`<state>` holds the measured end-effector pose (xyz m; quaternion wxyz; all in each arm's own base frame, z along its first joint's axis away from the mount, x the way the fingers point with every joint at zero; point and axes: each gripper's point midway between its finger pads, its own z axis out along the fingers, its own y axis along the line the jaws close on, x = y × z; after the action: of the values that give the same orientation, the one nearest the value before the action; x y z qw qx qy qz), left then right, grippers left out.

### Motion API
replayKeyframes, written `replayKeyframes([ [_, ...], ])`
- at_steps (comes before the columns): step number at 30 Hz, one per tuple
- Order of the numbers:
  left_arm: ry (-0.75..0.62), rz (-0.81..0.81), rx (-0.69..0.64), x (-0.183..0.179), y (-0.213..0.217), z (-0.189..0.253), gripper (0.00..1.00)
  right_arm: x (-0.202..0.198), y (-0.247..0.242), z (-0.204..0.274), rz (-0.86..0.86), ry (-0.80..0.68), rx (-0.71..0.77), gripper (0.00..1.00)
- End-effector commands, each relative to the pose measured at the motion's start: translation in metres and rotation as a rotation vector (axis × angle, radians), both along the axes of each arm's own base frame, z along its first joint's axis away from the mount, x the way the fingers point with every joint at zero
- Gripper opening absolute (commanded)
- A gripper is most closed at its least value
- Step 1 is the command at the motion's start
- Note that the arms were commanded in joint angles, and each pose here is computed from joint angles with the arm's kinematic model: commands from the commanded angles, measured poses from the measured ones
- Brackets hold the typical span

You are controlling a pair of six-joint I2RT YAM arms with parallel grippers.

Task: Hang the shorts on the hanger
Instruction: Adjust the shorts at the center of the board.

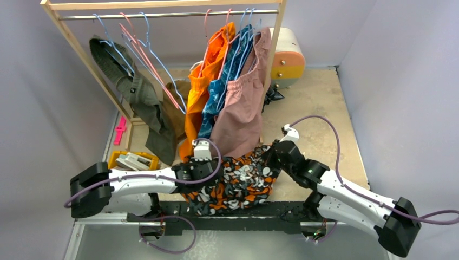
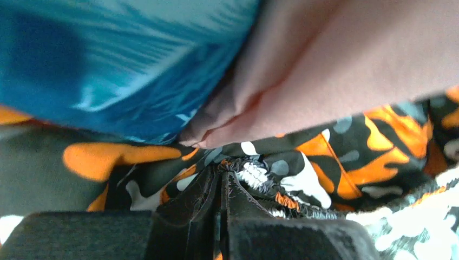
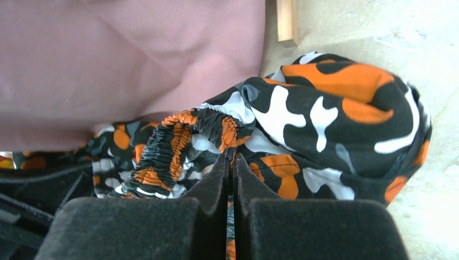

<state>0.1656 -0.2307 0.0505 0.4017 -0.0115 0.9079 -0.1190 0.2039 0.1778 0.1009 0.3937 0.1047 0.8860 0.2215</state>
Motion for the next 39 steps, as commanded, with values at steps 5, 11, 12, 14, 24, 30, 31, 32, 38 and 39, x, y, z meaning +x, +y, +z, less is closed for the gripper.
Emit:
replayKeyframes([
  [5,-0.155,0.222,0.001,0.053,0.046,0.046,0.0,0.026,0.029,0.037,0.045,-0.106,0.052,0.0],
  [11,-0.174,0.129,-0.032,0.053,0.036,0.097,0.0,0.035,0.02,0.075,0.025,-0.176,0.005,0.0],
  [12,-0.173,0.1,-0.06,0.049,0.034,0.109,0.0,0.035,0.013,0.088,0.015,-0.201,-0.007,0.0],
  [14,-0.174,0.019,-0.147,0.038,0.027,0.141,0.0,0.034,0.0,0.14,0.002,-0.303,0.0,0.0],
  [24,-0.283,-0.064,-0.351,0.012,0.052,0.209,0.0,0.019,-0.025,0.204,0.017,-0.441,0.007,0.0],
  [30,-0.165,-0.001,-0.317,0.014,0.043,0.136,0.0,0.011,-0.012,0.118,0.003,-0.262,0.066,0.0],
  [31,-0.156,0.0,-0.32,0.014,0.04,0.129,0.0,0.009,-0.012,0.107,-0.002,-0.24,0.066,0.0],
  [32,-0.147,0.0,-0.321,0.014,0.038,0.124,0.0,0.008,-0.012,0.098,-0.003,-0.22,0.062,0.0],
  [38,-0.105,-0.038,-0.265,0.014,0.026,0.101,0.0,0.005,-0.016,0.074,-0.02,-0.163,0.027,0.0],
  [39,-0.094,-0.046,-0.251,0.013,0.025,0.097,0.0,0.005,-0.017,0.074,-0.02,-0.164,0.022,0.0],
])
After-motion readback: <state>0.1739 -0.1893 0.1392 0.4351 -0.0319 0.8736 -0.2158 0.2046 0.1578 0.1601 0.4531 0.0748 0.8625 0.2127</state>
